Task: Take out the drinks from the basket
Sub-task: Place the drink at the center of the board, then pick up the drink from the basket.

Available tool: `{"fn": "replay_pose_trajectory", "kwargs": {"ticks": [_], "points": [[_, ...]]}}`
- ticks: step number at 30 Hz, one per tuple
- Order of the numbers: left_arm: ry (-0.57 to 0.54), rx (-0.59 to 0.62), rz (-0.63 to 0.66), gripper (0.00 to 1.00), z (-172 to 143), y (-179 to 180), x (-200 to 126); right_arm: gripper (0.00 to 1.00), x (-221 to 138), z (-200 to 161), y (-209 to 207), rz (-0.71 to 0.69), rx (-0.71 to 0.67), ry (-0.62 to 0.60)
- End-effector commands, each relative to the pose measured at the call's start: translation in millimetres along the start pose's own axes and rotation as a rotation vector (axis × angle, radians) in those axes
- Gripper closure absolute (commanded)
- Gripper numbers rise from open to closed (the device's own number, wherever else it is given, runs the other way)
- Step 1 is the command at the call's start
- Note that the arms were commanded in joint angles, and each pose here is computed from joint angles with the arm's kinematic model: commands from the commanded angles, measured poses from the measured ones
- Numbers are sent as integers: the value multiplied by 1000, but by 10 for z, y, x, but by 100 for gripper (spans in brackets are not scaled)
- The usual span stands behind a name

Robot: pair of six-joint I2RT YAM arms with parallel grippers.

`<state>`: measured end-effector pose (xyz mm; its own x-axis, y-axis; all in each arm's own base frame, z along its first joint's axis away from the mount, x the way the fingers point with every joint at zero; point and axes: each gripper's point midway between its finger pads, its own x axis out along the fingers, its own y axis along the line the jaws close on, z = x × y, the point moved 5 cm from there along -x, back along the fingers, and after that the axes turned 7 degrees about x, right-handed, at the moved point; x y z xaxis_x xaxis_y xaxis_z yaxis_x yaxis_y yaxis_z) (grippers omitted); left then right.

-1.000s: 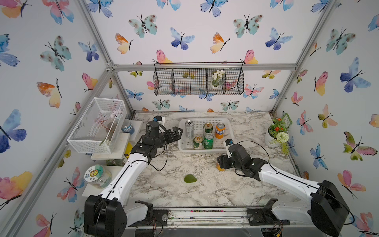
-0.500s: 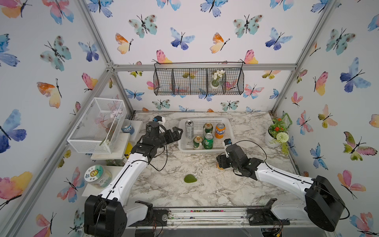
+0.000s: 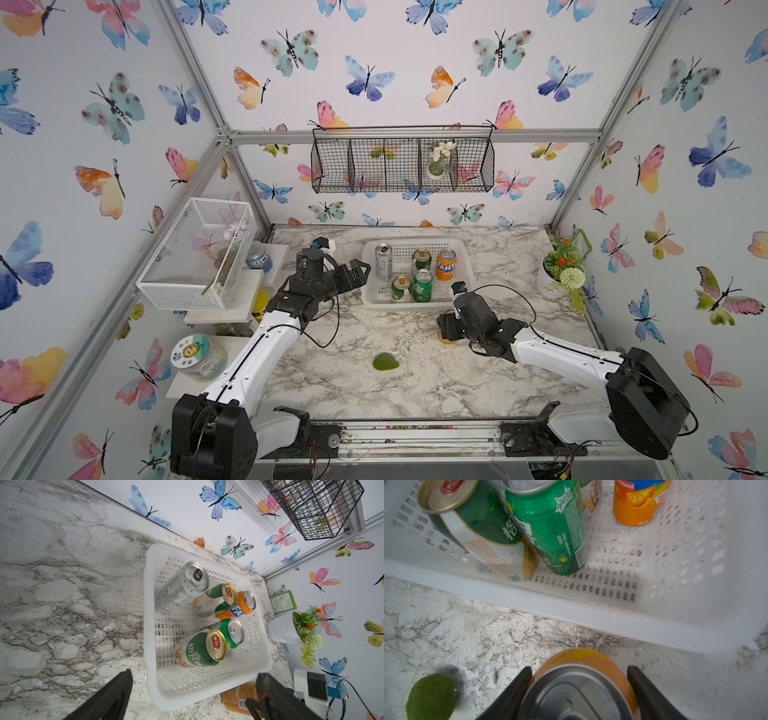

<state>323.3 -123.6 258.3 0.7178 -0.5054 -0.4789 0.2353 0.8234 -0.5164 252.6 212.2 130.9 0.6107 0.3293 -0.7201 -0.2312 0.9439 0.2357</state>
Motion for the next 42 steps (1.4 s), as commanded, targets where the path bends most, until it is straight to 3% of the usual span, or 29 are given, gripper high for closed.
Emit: {"fn": "replay_pose_trajectory", "kwargs": {"ticks": [1,3,8,21,34,37,42], "points": [[-6,20,-13,1,2,-11,-11,28,-28,146,86,20,29,-56],[-3,19,-15,1,-3,-13,-6,24,-33,151,82,16,33,-57],[3,19,-17,1,-15,-7,5,2,-56,156,65,10,46,-66],[6,33,-18,1,-41,-15,9,2,-260,278,44,3,77,-117],[83,119,-28,1,-145,-237,271,2,-755,660,34,-3,72,-294],[120,180,-41,0,-146,-390,394,2,-790,730,19,-37,57,-310],[202,331,48,2,-238,-537,656,2,-825,788,5,-63,53,-331]]}}
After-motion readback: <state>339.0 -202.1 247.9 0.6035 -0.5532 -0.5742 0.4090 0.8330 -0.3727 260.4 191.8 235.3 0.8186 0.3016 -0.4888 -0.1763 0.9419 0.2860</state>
